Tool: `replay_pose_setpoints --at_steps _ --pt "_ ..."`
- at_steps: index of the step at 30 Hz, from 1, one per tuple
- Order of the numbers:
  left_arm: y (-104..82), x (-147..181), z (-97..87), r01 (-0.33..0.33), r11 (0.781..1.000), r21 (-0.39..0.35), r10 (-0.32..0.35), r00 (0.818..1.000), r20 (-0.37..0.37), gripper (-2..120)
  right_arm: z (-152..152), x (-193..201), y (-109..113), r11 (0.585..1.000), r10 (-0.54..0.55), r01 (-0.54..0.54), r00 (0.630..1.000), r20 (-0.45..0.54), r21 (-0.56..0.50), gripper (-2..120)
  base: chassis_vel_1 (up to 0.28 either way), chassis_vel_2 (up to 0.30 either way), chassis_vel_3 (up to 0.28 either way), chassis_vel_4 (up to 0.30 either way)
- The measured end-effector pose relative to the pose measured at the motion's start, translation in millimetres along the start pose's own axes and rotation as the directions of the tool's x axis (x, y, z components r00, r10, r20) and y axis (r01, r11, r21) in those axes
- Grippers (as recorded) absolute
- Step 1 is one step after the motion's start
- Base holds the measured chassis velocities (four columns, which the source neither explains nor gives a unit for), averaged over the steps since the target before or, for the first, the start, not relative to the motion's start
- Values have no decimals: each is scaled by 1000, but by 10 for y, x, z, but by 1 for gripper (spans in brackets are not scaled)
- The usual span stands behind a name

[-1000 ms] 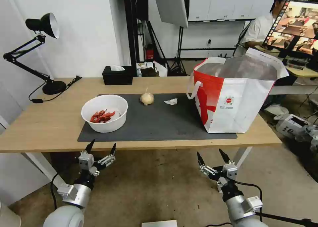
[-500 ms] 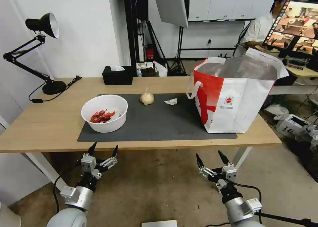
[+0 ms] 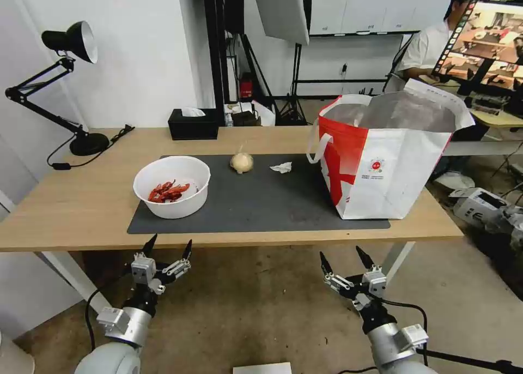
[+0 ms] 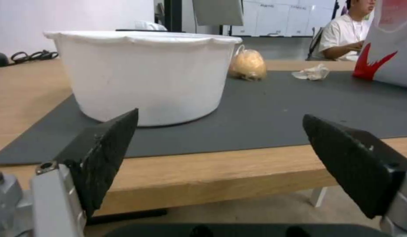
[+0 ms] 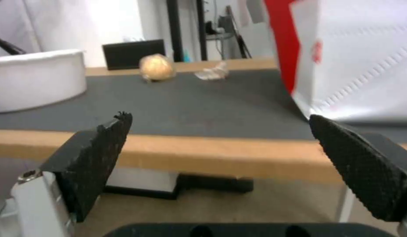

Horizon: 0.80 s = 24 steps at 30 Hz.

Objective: Pick up the trash from the table and place it into the takeout bag.

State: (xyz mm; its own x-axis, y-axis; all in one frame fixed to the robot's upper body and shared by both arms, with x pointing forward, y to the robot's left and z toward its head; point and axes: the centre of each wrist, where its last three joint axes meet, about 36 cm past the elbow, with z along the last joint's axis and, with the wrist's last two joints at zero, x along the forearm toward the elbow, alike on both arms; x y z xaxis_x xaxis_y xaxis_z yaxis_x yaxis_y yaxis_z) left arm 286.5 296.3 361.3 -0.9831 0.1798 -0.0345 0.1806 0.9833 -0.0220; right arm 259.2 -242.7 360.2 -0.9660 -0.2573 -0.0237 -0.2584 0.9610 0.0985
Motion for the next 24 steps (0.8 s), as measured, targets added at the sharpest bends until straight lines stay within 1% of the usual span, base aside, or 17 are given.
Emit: replay_pose_setpoints --at_steps 2,5,6,9,10,13,14,17,18,19,22,23,24 --pt "0 -19 -1 -4 1000 0 4 1000 2 100 -35 -66 -1 1000 -17 17 1000 5 7 100 0 0 0 0" --pt "19 -66 -16 -9 1000 1 9 1000 8 100 -238 -440 -31 994 -103 102 994 21 44 100 0 0 0 0" --pt "19 -66 -16 -9 1000 1 9 1000 8 100 -238 -440 -31 994 -103 102 994 21 44 100 0 0 0 0" --pt "25 -88 -16 -12 1000 2 12 1000 8 100 -399 -744 -21 985 -157 155 987 33 74 100 0 0 0 0" --pt "25 -88 -16 -12 1000 2 12 1000 8 100 -399 -744 -21 985 -157 155 987 33 74 100 0 0 0 0" --pt "34 -123 -13 -16 1000 2 16 1000 7 100 -526 -1082 48 980 -186 183 982 35 82 100 0 0 0 0" --pt "34 -123 -13 -16 1000 2 16 1000 7 100 -526 -1082 48 980 -186 183 982 35 82 100 0 0 0 0" --pt "39 -149 -25 -17 1000 9 17 1000 3 100 -609 -1469 156 975 -207 204 978 36 89 100 0 0 0 0" --pt "41 -152 -27 -16 1000 10 16 1000 2 100 -609 -1558 190 975 -210 206 977 33 88 100 0 0 0 0" --pt "41 -152 -27 -16 1000 10 16 1000 2 100 -609 -1558 190 975 -210 206 977 33 88 100 0 0 0 0" --pt "44 -152 -35 -17 1000 10 17 1000 0 100 -554 -1893 378 975 -213 211 977 17 71 100 0 0 0 0" --pt "44 -152 -35 -17 1000 10 17 1000 0 100 -554 -1893 378 975 -213 211 977 17 71 100 0 0 0 0" --pt "41 -148 -41 -18 1000 10 17 1000 1 100 -526 -2001 454 977 -206 206 978 8 59 100 0 0 0 0"
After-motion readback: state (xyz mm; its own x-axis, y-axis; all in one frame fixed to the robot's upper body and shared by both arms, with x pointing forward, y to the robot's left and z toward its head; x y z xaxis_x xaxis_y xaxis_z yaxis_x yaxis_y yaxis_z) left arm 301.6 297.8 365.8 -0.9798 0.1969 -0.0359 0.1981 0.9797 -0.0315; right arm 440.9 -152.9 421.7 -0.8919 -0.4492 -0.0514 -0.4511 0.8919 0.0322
